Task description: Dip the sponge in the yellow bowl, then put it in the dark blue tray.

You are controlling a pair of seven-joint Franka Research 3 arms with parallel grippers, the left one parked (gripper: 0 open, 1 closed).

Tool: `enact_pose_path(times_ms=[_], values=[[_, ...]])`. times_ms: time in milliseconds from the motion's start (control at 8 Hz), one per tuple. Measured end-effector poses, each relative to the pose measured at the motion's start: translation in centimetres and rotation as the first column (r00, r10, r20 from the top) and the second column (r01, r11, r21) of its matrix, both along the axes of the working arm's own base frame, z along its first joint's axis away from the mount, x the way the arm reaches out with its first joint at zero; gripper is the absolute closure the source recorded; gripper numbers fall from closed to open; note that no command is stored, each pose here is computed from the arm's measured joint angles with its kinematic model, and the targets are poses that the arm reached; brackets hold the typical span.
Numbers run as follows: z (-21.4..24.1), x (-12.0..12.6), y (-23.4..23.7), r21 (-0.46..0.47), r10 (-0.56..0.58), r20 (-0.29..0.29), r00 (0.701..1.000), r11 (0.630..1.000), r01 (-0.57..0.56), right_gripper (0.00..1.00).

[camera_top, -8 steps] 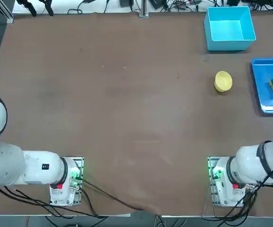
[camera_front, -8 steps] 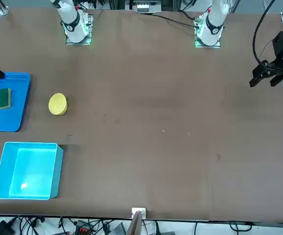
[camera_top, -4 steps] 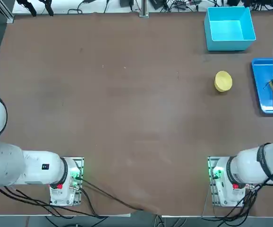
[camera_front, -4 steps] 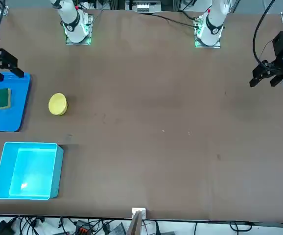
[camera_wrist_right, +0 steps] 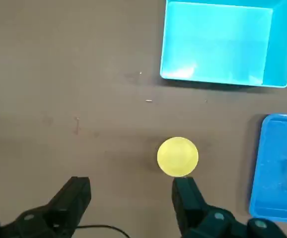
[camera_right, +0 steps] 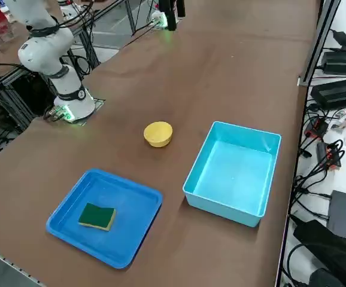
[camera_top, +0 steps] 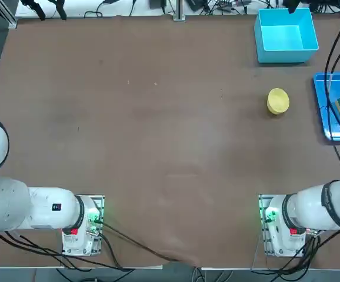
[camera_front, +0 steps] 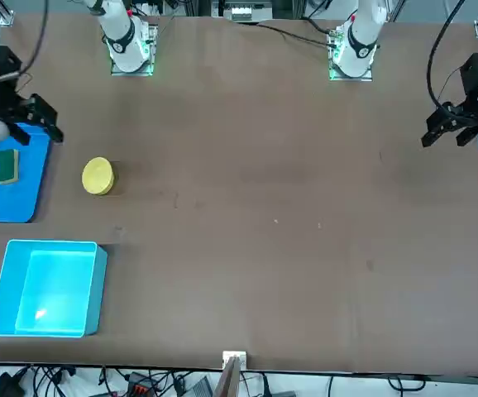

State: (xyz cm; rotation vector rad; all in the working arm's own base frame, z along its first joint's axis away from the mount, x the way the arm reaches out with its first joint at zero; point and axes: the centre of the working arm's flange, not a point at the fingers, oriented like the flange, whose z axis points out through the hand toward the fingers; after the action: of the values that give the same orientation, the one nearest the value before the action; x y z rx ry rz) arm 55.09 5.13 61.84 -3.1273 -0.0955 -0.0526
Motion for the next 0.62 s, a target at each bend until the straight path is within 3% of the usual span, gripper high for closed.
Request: enact_pose_path(times_ms=[625], values=[[0.8,-2.1,-1.5,-0.051,0.026,-0.038,0.999,0.998,-0.028,0.01]])
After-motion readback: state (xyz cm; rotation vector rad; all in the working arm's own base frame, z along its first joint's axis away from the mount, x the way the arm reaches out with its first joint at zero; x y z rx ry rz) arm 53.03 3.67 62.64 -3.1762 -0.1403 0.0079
